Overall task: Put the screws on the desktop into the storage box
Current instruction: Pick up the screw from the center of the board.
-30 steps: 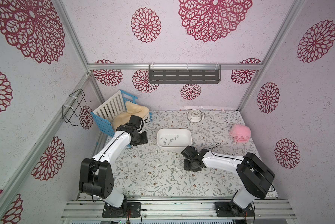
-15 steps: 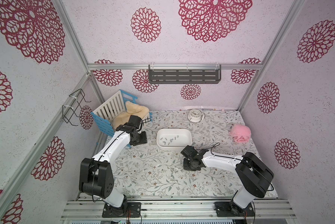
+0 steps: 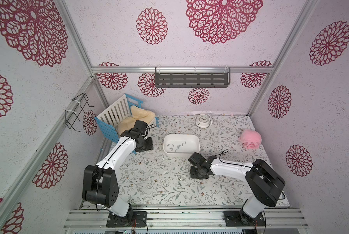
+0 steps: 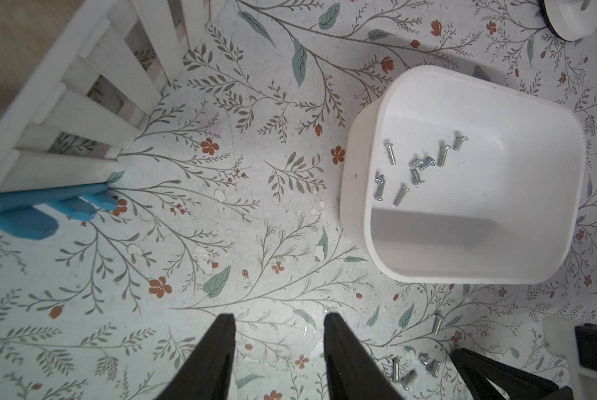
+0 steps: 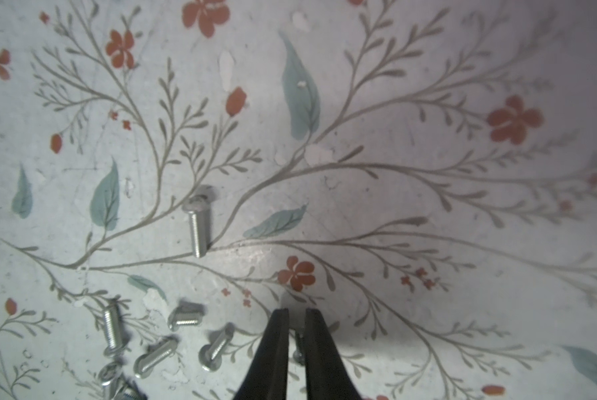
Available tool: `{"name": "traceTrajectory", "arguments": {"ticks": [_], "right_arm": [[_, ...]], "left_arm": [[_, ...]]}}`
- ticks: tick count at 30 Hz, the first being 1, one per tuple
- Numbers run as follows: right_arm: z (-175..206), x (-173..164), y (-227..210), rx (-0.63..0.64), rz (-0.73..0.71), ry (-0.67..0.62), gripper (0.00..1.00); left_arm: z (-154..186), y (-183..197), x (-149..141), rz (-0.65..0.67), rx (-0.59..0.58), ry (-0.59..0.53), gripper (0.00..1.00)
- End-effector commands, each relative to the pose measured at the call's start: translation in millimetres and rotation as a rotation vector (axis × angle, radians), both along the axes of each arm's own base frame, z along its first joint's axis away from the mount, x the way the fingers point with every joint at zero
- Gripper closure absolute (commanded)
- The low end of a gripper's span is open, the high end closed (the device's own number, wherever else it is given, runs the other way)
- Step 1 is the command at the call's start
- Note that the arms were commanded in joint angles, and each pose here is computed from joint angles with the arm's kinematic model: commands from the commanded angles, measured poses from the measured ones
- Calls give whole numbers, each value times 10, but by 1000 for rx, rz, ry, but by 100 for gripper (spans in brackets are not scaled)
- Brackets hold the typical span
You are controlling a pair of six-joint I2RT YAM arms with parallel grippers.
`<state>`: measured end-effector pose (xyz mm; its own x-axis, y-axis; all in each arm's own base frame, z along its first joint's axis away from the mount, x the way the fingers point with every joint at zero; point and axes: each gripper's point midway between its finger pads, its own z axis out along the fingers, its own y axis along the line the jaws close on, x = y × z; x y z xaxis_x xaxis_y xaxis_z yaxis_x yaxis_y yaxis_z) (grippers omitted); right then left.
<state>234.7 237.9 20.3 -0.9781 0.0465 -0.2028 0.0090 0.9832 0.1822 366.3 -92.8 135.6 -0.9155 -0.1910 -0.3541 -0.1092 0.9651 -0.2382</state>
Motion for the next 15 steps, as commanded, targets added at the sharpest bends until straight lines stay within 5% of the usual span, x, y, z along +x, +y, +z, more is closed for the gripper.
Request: {"name": "traceTrajectory", "arguments": {"ticks": [1, 15], "right_arm": [[-155, -199, -76, -43, 25, 83, 88], [-27, -143, -65, -49, 13, 50, 100]], "left_arm": [[1, 14, 31, 9, -10, -9, 53], [-6, 24, 27, 12, -10, -6, 53]]}}
